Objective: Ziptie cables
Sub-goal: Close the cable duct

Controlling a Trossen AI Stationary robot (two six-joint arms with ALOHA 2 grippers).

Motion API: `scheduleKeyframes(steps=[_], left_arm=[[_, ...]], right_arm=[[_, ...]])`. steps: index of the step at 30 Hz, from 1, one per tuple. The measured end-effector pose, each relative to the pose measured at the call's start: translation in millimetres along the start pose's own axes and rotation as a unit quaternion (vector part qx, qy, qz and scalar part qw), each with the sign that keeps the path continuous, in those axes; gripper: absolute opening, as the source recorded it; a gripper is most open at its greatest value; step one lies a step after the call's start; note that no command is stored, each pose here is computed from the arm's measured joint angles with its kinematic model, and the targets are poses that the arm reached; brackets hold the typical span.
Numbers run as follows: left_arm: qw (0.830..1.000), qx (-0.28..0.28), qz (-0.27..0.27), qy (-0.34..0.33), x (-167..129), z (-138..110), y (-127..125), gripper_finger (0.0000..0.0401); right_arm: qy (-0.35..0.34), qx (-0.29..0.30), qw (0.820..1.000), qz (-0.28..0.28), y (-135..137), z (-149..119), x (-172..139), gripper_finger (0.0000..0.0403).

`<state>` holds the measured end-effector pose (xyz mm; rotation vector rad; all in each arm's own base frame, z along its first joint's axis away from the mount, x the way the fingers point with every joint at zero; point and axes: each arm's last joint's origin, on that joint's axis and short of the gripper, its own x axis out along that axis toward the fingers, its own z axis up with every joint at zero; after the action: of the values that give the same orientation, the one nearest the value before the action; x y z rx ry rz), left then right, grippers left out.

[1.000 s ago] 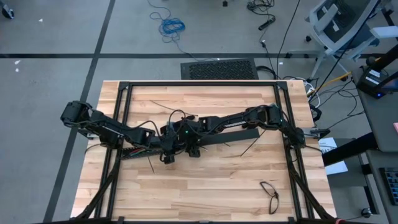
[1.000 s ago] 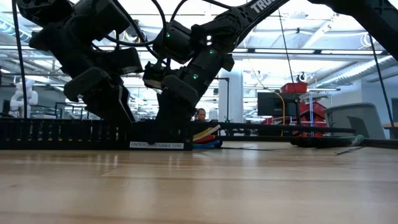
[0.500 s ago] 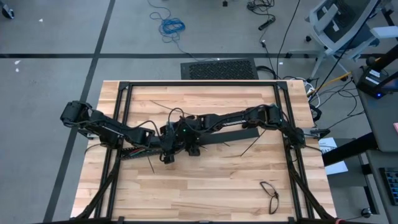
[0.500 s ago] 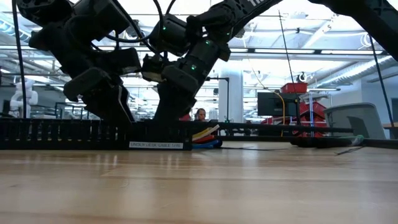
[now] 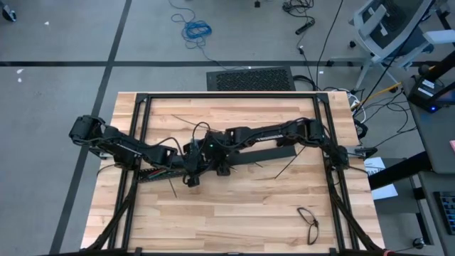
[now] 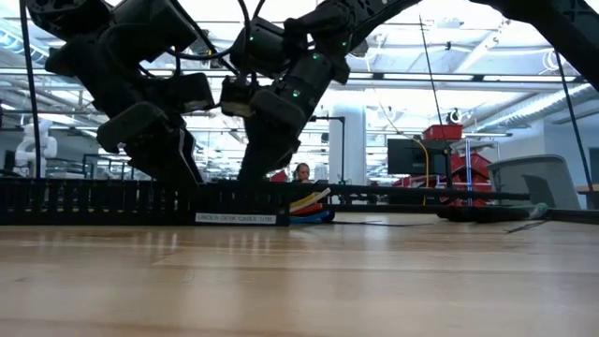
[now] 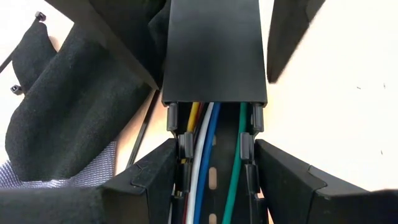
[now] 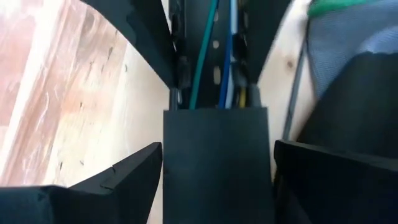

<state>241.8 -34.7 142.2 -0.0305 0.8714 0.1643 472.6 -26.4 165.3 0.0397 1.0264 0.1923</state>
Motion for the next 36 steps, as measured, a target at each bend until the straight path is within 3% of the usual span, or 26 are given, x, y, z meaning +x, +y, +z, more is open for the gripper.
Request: scheduleKeyframes(steps=[19, 29, 36], left_arm=[[1.0, 0.0, 0.001, 0.001, 0.0, -0.1, 0.1, 0.0202], [1.0, 0.0, 0.001, 0.001, 0.0, -0.2, 0.0, 0.0202], [1.0, 0.0, 0.001, 0.001, 0.0, -0.3, 0.0, 0.0202]], right_arm=[[0.03, 0.006, 0.999, 0.012, -4.2, -4.9, -13.7, 0.0305], [0.028, 0.006, 1.0, 0.014, -4.1, -4.6, -13.7, 0.0246], [0.027, 0.002, 1.0, 0.014, -4.1, -4.5, -13.7, 0.0244]])
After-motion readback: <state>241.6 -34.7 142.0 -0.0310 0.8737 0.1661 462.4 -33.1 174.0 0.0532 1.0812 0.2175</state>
